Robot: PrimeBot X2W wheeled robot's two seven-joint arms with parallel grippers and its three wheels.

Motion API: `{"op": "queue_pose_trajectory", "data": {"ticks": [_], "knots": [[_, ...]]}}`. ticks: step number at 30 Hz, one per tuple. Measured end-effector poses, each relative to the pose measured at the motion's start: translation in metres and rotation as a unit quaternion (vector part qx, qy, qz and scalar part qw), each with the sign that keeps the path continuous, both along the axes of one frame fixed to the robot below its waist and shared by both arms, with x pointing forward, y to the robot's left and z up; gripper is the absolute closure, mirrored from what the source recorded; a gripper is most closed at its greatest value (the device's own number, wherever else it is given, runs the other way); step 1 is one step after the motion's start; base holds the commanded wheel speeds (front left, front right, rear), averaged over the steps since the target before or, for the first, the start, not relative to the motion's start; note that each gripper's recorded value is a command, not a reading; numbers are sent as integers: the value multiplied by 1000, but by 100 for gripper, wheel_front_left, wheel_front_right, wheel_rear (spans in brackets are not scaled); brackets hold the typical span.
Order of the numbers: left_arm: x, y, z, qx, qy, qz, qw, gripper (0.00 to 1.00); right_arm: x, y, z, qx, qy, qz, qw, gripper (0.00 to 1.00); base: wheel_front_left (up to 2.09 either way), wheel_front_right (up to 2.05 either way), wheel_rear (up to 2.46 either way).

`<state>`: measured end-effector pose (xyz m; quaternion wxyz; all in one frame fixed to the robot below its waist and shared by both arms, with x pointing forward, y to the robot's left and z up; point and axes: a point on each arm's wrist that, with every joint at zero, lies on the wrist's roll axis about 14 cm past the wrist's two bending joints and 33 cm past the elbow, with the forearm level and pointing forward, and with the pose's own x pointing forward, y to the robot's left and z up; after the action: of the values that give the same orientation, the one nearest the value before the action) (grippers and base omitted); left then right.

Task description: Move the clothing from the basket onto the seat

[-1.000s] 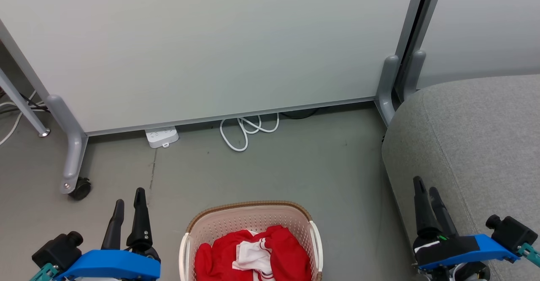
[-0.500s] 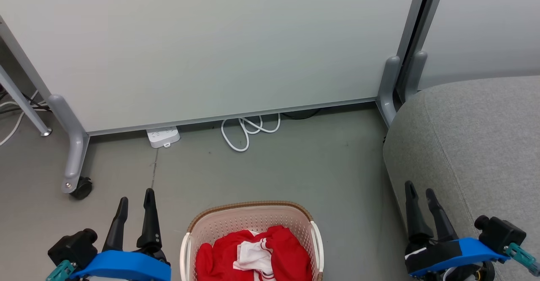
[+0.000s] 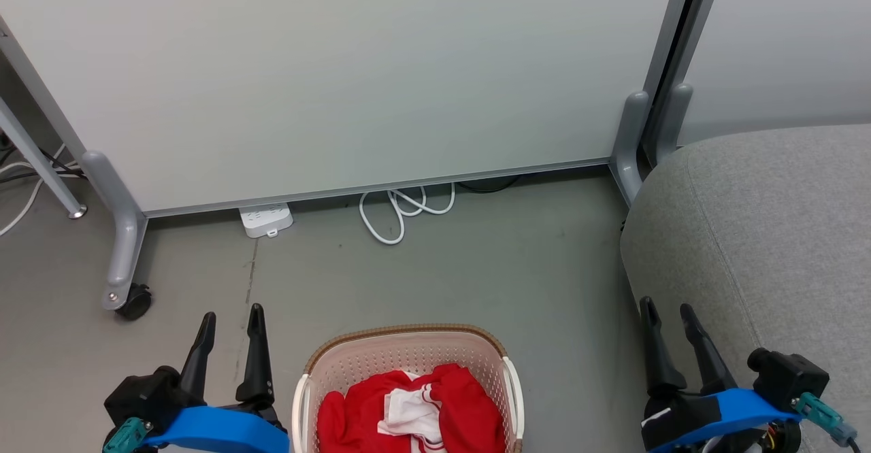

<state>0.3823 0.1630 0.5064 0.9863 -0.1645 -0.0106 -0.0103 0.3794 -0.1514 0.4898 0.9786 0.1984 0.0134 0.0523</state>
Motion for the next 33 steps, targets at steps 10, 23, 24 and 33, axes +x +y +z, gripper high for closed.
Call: {"op": "queue_pose_trajectory", "data": {"ticks": [10,23,24,33], "knots": [[-1,-4,3,46,-12,-8,999,0,-1,7,0,-44,-10,13,999,0,0,0,0],[-2,-8,5,95,-25,-16,995,0,-2,13,-1,-92,-21,28,995,0,0,0,0],[-2,-9,5,98,-26,-16,995,0,-2,14,0,-96,-24,29,995,0,0,0,0],[-2,-10,4,130,-31,-20,991,0,-3,16,-2,-128,-28,37,991,0,0,0,0]]}}
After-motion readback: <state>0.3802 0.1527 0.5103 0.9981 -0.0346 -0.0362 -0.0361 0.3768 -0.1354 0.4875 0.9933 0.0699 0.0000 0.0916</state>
